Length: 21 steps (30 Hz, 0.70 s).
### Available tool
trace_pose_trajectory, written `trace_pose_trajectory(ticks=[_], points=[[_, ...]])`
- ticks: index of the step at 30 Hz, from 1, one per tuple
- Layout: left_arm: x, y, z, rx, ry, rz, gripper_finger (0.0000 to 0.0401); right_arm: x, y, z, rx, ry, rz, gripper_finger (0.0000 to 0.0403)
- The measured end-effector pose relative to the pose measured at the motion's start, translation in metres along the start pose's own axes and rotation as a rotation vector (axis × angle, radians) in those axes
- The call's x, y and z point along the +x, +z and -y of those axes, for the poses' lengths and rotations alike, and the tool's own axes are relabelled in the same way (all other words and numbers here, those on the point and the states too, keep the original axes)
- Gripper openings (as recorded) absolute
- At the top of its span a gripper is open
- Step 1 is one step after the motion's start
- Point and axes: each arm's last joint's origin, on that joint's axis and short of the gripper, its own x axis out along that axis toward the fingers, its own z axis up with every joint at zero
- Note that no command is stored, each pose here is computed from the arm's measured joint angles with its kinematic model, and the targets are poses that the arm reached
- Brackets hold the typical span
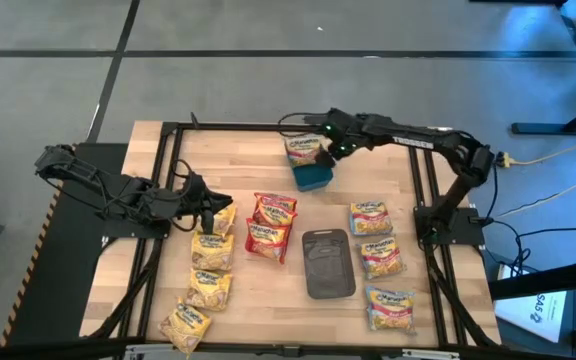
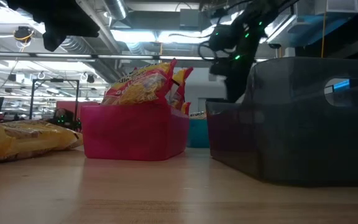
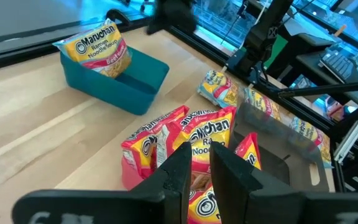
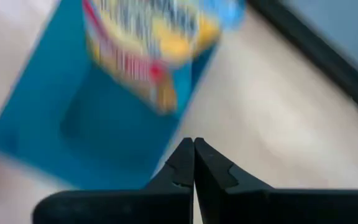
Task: Sort Maruchan noodles
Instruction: Put the blue bag into the blue bin
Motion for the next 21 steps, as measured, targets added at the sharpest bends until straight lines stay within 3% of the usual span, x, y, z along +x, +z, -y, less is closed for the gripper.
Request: trace_pose_trajectory(ticks=[5,10,17,21], points=[[0.000,-0.001,-0.001,0.009,0.007,-0.009,0.0053,-0.049,-0.034,-0.011,-0.081,0.028,-0.142,0.0006],[0.000,-0.001,-0.001,0.011,0.008,-0.010,0.0053,-0.088,-0.078,-0.017,-0.121,-0.054,-0.087,0.0006],[0.000,-0.001,-0.001,0.012,0.008,-0.010,0.0053,-0.072,-0.160,-0.002,0.058,0.093,-0.095,0.0005],[0.000,-0.001,-0.001,0.012,0.008,-0.009,0.0053,-0.070,-0.189,0.007,0.172,0.187,-0.065,0.0005]])
